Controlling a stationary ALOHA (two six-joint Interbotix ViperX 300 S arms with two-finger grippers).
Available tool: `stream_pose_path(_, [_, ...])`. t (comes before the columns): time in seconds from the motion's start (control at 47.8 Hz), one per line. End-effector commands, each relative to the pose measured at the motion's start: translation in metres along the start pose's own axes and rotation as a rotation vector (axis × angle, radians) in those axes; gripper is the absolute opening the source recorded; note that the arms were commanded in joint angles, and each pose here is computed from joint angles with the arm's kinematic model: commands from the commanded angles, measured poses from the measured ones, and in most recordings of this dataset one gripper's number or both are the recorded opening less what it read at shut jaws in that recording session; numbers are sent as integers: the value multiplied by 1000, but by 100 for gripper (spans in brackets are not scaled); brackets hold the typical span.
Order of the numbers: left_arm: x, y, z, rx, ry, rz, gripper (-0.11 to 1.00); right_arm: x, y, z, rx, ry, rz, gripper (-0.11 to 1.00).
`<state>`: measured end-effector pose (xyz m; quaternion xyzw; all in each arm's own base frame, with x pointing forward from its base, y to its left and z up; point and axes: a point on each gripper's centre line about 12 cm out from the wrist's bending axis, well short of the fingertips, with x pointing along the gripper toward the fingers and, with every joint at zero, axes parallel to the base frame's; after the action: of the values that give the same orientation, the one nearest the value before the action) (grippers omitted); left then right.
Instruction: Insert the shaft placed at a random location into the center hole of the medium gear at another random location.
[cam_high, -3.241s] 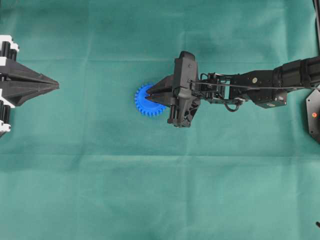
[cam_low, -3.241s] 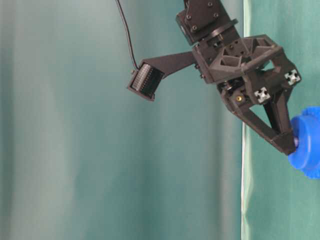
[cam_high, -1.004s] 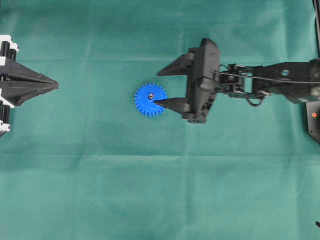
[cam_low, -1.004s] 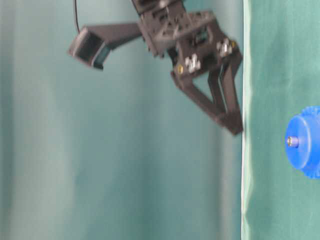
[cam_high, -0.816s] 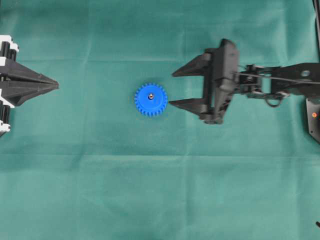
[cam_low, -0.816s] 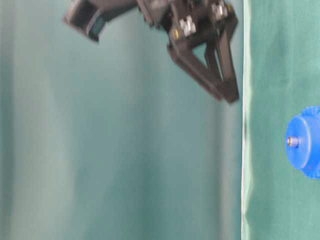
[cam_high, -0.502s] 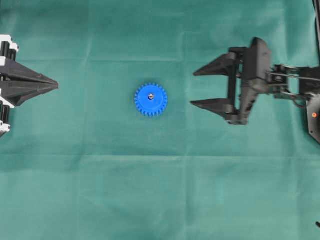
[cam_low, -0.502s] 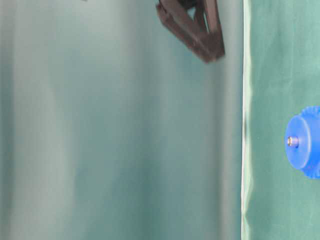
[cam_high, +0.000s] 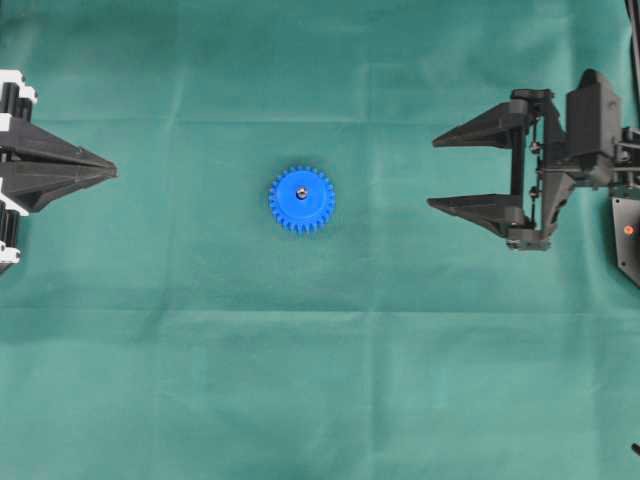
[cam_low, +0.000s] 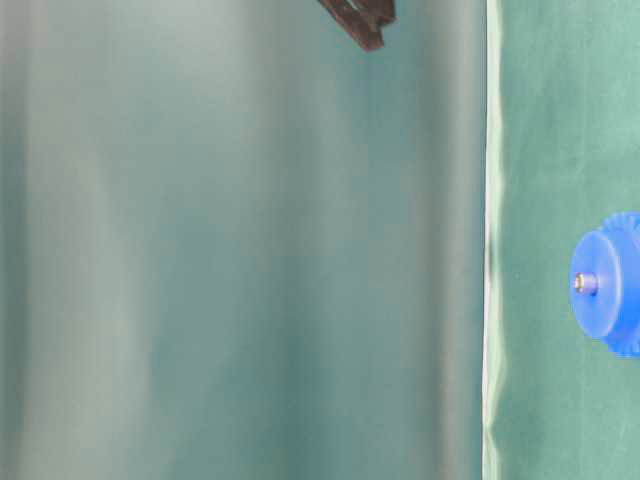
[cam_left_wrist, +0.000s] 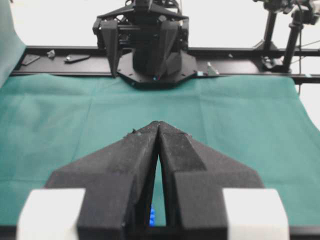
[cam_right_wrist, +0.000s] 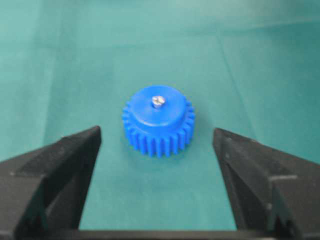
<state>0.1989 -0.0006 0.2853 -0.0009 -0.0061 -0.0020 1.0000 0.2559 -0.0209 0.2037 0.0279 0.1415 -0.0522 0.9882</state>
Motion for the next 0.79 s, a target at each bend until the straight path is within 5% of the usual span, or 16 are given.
stream_pose_path(0.0, [2, 0, 11, 2, -28, -1, 0, -3, 0, 6, 6, -17, -1, 91])
stream_pose_path(0.774, [2, 0, 12, 2, -32, -1, 0, -6, 0, 5, 3, -9, 1, 91])
